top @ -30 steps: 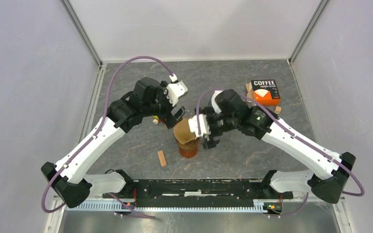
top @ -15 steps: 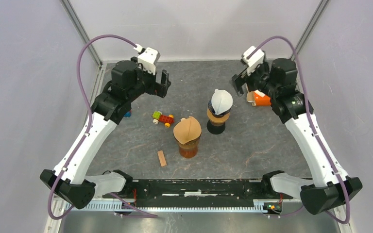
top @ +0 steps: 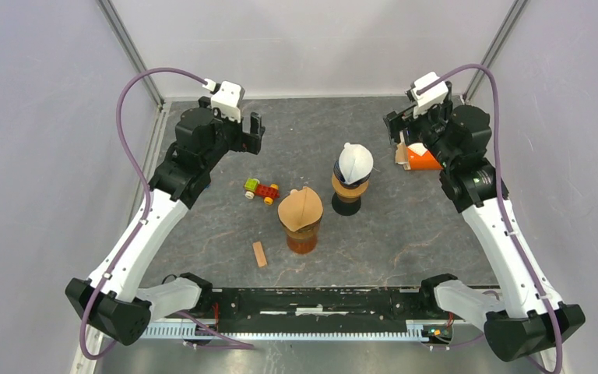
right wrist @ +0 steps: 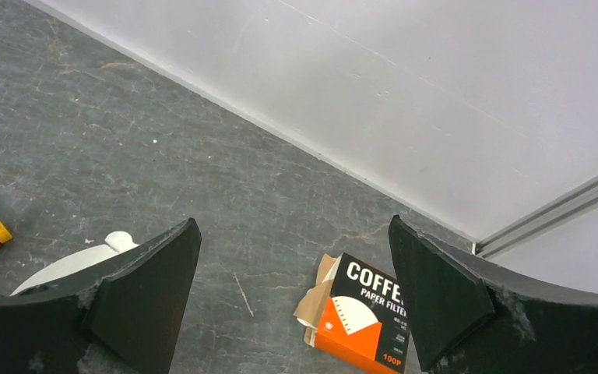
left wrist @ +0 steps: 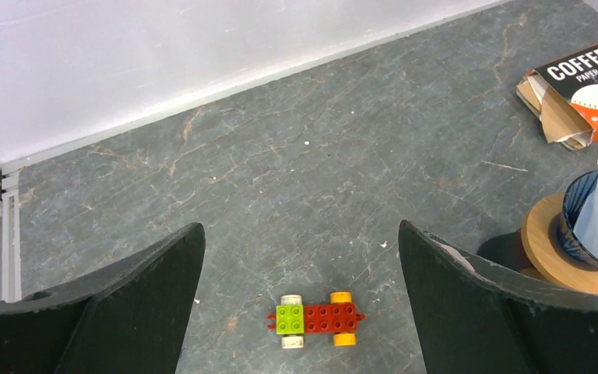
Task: Place the coffee filter in the dripper
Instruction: Adjust the coffee filter in the coffee dripper.
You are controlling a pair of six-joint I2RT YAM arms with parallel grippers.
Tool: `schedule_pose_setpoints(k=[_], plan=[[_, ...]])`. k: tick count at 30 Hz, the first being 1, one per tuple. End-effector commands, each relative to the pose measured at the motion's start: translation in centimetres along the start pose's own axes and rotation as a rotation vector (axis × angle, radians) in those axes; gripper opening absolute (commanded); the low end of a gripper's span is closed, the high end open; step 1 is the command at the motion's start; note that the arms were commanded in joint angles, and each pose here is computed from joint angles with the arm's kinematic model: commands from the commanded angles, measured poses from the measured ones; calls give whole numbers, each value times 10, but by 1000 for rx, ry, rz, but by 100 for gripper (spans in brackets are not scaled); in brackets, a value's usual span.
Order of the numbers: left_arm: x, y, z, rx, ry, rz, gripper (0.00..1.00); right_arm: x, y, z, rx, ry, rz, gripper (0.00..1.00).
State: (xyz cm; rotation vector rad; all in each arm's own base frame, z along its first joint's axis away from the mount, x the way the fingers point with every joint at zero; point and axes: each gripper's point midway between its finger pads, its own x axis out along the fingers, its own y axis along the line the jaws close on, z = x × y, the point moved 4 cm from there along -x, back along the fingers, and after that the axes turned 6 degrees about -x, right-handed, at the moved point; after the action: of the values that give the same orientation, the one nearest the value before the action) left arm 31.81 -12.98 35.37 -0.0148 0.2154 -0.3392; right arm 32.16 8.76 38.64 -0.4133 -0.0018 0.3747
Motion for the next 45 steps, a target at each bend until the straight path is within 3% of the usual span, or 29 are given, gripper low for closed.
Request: schedule_pose_setpoints(k=[1, 4, 15, 24, 32, 37, 45], plan=[[-11, -7, 16, -21, -77, -63, 100, -2, 16, 4, -28, -67, 104, 98], [-12, -18, 10, -29, -58, -145, 100, -3, 49, -3, -68, -110, 326, 98], [-6, -25, 0, -27, -34, -195, 100, 17, 83, -36, -130, 87, 462, 98], [-4, -41, -2, -25, -12, -312, 100, 30, 93, -50, -158, 175, 465, 98], [4, -115, 2, -35, 64, -561, 95, 19, 74, -35, -73, 100, 393, 98], [22, -154, -11, -28, 121, -586, 95, 14, 66, -54, -29, 135, 363, 98], [52, -178, -27, -21, 168, -595, 96, 10, 68, -84, 34, 151, 390, 98]])
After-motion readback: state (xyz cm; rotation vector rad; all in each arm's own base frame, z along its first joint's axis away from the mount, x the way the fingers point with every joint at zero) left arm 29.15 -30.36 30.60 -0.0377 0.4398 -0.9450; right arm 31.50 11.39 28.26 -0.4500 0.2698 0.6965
